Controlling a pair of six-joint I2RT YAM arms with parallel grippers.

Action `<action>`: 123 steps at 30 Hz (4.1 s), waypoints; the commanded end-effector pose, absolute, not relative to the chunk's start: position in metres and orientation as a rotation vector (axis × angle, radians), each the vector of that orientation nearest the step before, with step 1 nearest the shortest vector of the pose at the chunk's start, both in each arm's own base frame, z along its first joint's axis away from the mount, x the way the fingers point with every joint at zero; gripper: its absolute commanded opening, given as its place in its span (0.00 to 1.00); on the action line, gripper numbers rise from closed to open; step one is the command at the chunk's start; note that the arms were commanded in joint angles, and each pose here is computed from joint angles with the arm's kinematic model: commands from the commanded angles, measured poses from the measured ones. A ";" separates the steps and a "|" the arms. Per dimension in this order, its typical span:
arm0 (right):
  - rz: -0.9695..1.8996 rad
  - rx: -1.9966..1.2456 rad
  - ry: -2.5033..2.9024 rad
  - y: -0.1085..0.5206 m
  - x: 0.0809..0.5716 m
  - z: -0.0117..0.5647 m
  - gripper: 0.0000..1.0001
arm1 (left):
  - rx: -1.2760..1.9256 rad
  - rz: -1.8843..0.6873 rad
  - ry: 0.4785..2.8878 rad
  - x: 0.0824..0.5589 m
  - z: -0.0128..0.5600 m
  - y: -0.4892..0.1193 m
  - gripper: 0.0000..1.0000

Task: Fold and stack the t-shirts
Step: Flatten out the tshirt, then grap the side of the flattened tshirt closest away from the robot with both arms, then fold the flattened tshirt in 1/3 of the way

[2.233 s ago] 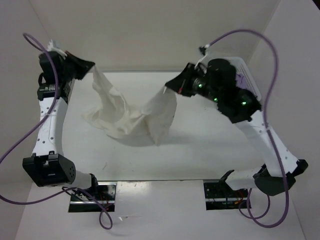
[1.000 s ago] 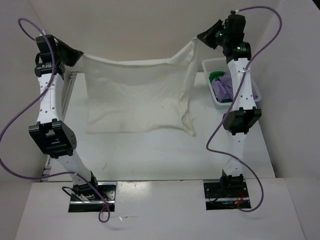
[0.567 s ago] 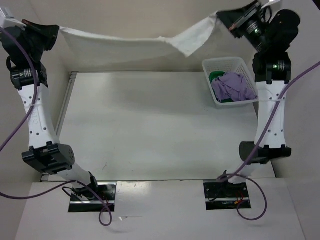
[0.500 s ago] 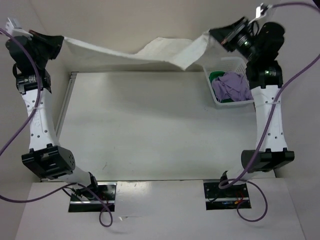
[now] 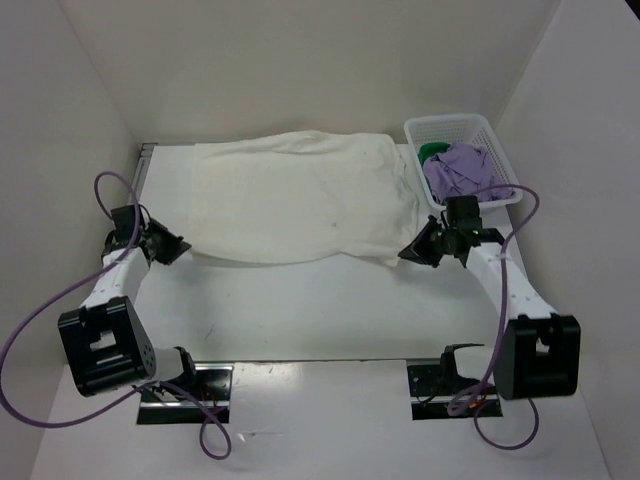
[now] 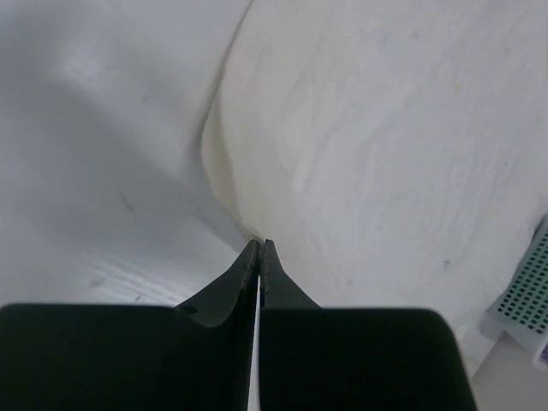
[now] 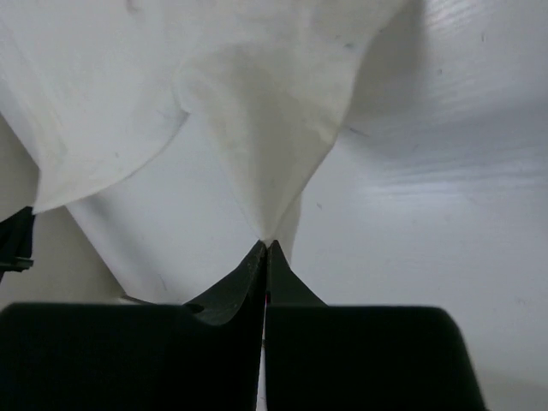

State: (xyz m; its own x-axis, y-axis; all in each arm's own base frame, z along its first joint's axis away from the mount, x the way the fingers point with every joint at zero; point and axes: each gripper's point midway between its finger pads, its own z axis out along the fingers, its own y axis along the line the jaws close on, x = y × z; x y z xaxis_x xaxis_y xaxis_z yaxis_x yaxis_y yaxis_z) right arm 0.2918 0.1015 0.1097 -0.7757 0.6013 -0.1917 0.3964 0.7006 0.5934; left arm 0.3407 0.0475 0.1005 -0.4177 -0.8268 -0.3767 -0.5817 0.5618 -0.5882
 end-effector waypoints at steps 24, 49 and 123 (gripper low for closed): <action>0.791 0.694 2.406 0.103 0.378 0.173 0.00 | -1.150 -0.401 2.142 0.375 0.111 0.080 0.00; 0.574 0.729 2.369 0.077 0.562 0.121 0.00 | -1.169 -0.436 2.155 0.462 0.075 0.095 0.02; 0.216 0.785 2.616 0.085 0.369 0.011 0.02 | -1.396 -0.419 2.219 0.328 0.019 0.107 0.00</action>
State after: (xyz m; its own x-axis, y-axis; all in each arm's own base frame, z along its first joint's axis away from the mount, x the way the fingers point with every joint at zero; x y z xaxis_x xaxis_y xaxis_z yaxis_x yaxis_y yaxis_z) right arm 0.3784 0.1053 0.0160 -0.7791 0.5362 -0.3248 0.4381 0.8363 0.3297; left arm 0.3386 0.1122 0.0177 -0.3441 -0.9118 -0.2240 -0.7501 0.4104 -0.5185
